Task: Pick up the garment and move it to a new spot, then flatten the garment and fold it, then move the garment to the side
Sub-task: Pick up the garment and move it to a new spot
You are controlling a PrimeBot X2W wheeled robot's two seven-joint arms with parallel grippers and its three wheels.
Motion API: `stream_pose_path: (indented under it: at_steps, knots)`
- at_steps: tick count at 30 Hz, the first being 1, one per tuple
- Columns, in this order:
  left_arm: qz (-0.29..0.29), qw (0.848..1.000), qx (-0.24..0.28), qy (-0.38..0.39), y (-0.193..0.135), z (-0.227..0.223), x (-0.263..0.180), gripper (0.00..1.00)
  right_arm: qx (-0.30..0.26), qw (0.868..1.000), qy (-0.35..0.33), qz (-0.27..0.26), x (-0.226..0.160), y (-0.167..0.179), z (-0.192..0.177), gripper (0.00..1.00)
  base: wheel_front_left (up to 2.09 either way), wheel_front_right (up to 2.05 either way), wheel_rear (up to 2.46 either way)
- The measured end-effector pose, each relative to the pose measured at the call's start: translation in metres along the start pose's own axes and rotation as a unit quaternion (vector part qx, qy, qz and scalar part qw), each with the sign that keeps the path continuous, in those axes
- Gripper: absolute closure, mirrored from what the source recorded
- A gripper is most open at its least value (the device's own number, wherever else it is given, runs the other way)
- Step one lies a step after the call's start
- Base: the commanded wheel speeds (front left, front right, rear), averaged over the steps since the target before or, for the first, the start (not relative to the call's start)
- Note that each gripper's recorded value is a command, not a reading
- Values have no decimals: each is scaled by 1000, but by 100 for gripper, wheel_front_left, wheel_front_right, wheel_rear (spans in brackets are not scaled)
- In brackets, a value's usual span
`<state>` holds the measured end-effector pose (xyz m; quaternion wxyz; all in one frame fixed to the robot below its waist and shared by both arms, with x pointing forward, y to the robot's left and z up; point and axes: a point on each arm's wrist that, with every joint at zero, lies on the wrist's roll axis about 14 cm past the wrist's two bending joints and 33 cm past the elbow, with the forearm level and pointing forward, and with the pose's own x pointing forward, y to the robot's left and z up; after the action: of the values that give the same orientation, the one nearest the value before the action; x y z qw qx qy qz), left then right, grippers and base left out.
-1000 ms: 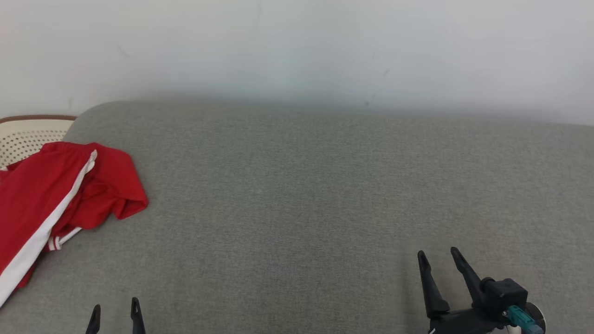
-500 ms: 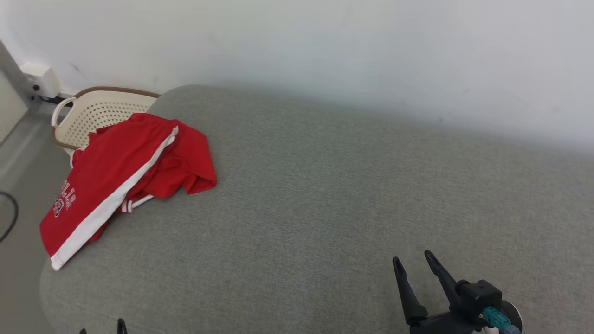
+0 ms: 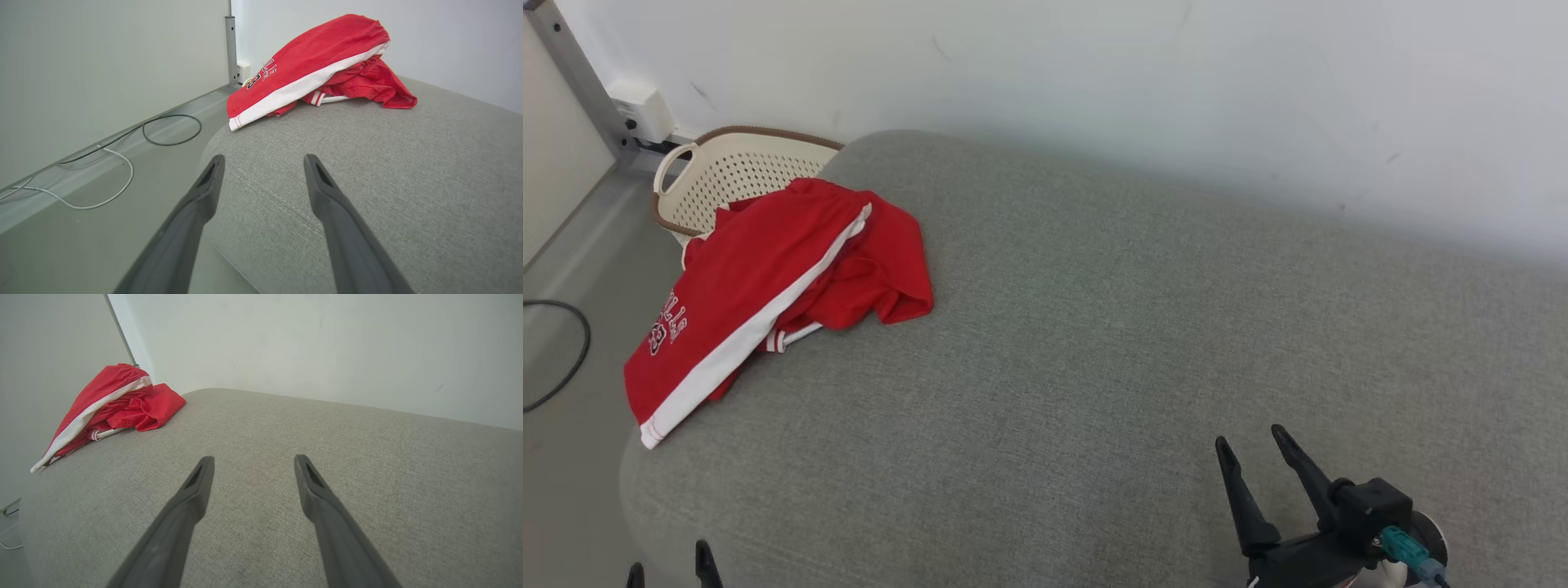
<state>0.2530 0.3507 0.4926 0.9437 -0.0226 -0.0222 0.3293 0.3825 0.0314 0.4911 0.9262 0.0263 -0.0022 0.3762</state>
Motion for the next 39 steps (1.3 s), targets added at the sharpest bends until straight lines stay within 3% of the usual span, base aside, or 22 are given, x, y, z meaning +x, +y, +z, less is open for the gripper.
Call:
stream_pose_path:
  at_steps: [6, 13, 28, 39]
  knots:
    - [-29, 999, -18, 17, -19, -8, 31, 0, -3, 1000, 12, -21, -7, -23, -10, 0, 0, 0, 0]
    - [-70, 997, 10, 17, -38, -1, 89, 0, -5, 999, 10, -38, -6, -47, -13, 0, 0, 0, 0]
    - [-157, 983, 96, 11, -114, 12, 190, 0, -2, 998, 17, -65, 1, -95, -36, 0, 0, 0, 0]
    - [-177, 968, 170, 46, -135, -10, 221, 0, -2, 997, 22, -72, 4, -111, -48, 0, 0, 0, 0]
